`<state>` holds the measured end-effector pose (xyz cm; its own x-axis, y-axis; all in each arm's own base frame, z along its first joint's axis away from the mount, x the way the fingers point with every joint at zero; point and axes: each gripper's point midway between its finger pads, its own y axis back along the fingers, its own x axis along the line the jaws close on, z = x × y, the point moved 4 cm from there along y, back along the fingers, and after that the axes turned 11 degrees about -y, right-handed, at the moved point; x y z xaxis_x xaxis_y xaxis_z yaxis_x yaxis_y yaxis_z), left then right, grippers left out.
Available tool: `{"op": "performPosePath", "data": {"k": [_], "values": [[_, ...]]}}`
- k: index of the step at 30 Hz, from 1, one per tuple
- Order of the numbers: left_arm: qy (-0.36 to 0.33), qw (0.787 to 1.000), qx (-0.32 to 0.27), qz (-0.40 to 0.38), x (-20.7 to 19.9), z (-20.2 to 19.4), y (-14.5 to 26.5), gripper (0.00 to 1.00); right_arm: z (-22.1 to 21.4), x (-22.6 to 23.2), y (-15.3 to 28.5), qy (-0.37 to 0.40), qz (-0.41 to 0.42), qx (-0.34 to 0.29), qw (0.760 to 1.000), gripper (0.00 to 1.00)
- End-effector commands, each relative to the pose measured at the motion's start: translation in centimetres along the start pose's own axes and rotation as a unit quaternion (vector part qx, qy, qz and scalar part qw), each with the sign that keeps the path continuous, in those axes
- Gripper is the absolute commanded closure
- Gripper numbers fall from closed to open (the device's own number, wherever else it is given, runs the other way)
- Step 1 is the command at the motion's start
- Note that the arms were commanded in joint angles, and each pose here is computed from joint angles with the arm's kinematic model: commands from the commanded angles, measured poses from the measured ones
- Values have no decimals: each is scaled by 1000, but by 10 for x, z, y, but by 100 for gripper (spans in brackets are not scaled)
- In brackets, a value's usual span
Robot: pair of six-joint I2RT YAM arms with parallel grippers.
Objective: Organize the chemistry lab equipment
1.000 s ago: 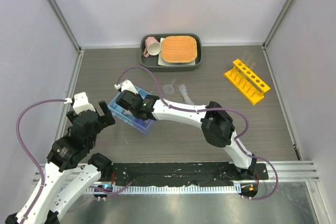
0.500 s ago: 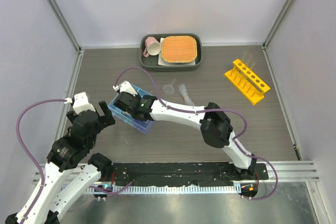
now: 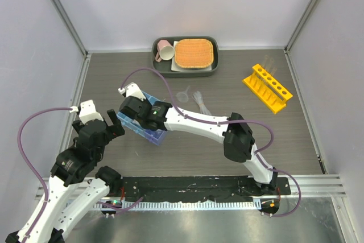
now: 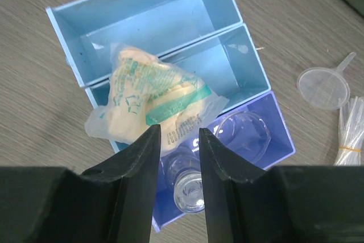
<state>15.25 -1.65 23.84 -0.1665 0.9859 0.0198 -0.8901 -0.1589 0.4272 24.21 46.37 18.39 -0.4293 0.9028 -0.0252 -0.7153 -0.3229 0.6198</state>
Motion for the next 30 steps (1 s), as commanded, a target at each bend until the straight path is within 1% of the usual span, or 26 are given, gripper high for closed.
{"op": "performPosePath", "data": {"k": [1, 4, 7, 15, 24, 30], "values": [[6, 1000, -19, -9, -4, 11, 1, 0, 56, 5, 33, -57, 29, -72, 995, 61], [6, 1000, -18, -8, -3, 11, 1, 0, 62, 13, 29, -64, 36, -80, 994, 61], [6, 1000, -18, -8, -3, 10, 0, 0, 67, 21, 22, -70, 43, -86, 993, 58], [6, 1000, -18, -6, -3, 10, 0, 0, 60, 30, -1, -85, 57, -69, 992, 57], [7, 1000, -20, -7, -3, 11, 1, 0, 37, 25, -22, -83, 46, -39, 995, 57], [6, 1000, -19, -6, -2, 10, 0, 0, 10, 17, -33, -72, 32, -12, 997, 57]]}}
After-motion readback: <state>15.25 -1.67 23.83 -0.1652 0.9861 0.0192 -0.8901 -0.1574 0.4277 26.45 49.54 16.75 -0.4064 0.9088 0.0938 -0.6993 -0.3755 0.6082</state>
